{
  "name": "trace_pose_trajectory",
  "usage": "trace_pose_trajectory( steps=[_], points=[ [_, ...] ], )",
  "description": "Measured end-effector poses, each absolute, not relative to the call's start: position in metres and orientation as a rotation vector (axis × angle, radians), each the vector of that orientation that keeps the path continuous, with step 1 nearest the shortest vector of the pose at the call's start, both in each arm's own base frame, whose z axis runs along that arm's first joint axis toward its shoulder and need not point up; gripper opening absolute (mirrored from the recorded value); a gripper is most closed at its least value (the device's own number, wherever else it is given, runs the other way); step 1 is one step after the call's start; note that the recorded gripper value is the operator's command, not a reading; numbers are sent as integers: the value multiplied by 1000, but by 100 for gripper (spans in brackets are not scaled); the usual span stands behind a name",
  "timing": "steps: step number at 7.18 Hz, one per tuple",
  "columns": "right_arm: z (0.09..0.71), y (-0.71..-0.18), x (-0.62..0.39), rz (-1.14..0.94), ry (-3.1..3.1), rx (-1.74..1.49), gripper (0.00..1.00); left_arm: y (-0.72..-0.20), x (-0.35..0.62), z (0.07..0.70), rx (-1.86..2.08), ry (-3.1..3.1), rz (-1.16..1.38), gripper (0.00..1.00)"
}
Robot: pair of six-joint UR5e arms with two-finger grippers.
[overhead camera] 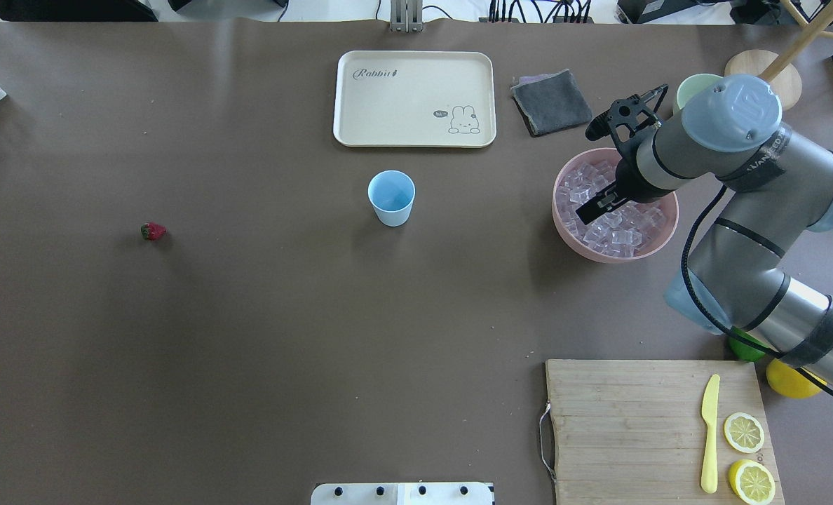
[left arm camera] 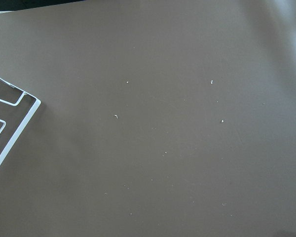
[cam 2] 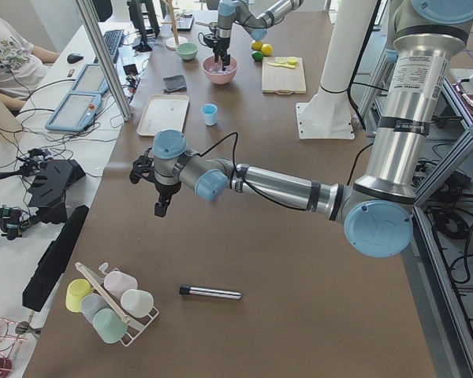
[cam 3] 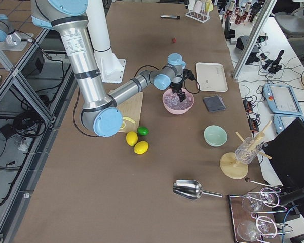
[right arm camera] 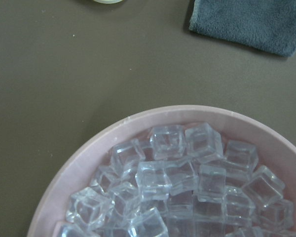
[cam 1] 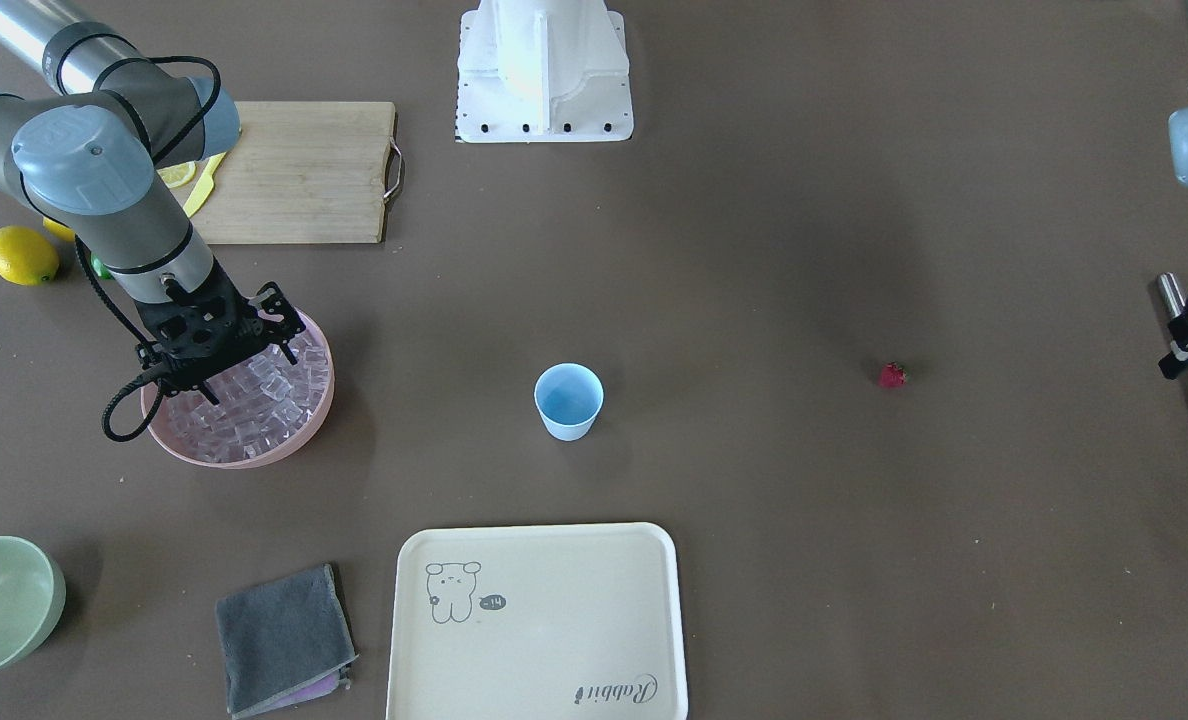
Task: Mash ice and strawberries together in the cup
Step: 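Lower the right gripper into the ice and grasp an ice cube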
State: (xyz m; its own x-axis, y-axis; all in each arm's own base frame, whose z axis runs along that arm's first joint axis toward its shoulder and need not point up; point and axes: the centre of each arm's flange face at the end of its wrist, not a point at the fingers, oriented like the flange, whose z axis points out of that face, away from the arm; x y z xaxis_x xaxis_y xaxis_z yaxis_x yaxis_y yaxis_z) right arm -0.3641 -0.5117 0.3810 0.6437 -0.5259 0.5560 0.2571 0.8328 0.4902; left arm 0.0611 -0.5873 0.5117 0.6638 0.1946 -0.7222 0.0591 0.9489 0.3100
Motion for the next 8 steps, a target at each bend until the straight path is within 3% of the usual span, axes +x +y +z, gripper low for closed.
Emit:
trace_pose_trajectory(
  steps=[3, 8],
  points=[
    [389, -519, -374, -460, -754, 405, 90, -587, 61, 512, 321, 846, 77, 97],
    [394, -519, -382, -463, -744, 406, 75, -587, 61, 511, 322, 847, 77, 98]
  ],
)
